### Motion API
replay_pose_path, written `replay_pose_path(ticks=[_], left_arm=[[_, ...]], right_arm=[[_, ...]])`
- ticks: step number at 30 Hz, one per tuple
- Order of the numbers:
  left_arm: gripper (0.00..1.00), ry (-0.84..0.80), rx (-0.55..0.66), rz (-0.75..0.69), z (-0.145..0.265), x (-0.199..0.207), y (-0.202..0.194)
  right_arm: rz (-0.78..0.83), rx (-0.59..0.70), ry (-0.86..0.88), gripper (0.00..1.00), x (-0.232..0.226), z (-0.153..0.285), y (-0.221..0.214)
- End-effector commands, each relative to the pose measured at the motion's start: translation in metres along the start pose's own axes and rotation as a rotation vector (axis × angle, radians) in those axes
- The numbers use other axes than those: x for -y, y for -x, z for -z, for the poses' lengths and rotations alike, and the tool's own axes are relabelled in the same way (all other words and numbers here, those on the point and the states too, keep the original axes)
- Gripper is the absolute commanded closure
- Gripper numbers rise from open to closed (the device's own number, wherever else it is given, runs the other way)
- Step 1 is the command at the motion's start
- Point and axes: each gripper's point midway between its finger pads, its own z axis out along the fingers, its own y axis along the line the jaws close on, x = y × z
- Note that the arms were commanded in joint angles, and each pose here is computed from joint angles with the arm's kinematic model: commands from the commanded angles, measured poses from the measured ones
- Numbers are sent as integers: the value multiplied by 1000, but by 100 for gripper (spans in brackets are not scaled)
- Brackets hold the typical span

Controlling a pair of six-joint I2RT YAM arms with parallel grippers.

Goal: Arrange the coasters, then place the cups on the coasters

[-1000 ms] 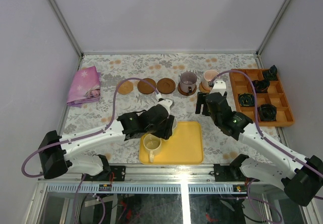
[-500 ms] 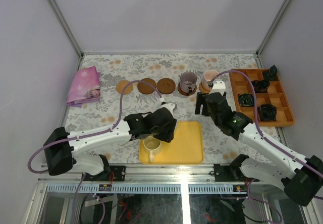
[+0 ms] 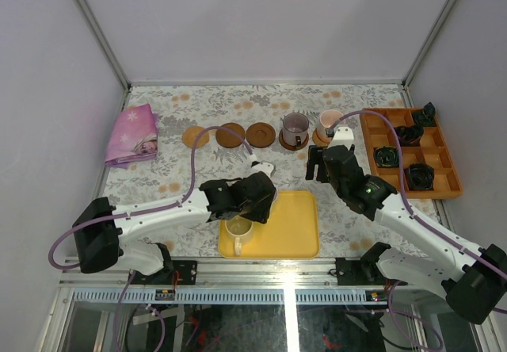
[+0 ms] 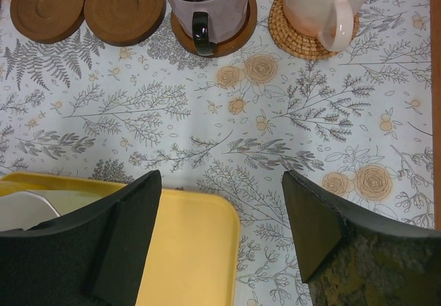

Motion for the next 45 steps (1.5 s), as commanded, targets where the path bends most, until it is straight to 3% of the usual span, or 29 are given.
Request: replay_pose_path(ticks=[1,7,25,32,36,45], left_arm=[[54,76,51,22,-3,-12,6],[61,99,76,19,-5,-16,10],[63,125,22,-15,-23,-14,1],[82,140,-3,-29,-27,-14,-1],[100,151,-10,-41,-29,-13,2],[100,140,121,-69,-7,-3,42]], right_arm=[[-13,15,42,22,-11,-1,6],[-11,7,48,23,-13,-3,5],[4,-2,45,23,-13,-6,1],[22,-13,41,23,-14,-9,-1],[29,-16,39,23,-13,-9,-2],[35,-2,27,23,-8,-7,0]])
